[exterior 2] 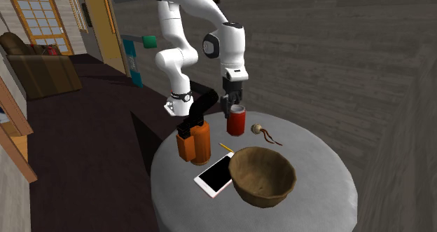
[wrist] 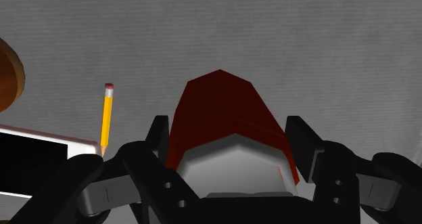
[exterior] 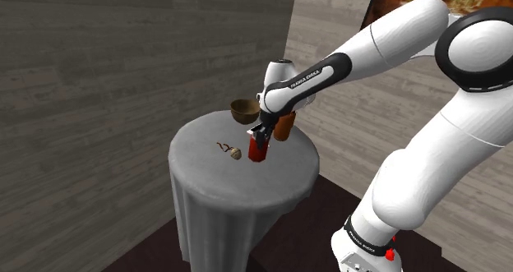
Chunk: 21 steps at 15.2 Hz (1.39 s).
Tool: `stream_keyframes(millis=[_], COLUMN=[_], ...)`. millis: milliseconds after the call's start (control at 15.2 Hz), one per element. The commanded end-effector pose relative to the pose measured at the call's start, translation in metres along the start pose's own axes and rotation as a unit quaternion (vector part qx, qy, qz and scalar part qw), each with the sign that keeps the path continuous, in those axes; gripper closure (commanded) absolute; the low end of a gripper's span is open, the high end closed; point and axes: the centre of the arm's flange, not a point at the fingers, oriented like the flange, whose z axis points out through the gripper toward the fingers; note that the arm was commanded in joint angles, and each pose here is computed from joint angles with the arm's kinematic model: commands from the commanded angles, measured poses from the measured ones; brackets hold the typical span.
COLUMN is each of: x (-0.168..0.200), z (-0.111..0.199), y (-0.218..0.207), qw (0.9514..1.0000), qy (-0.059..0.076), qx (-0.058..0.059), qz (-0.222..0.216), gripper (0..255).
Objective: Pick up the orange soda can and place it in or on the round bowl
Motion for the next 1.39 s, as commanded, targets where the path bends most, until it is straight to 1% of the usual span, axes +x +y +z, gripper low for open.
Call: stream_keyframes(millis=[0,1320], x=[0.0,0.004], z=[-0.01,-0.116], y=[0.001,0.0], qw=[1.0,1.0], qy=[0.0,0.0], qx=[0.0,0.0], qz=[0.0,0.0], gripper=[255,255])
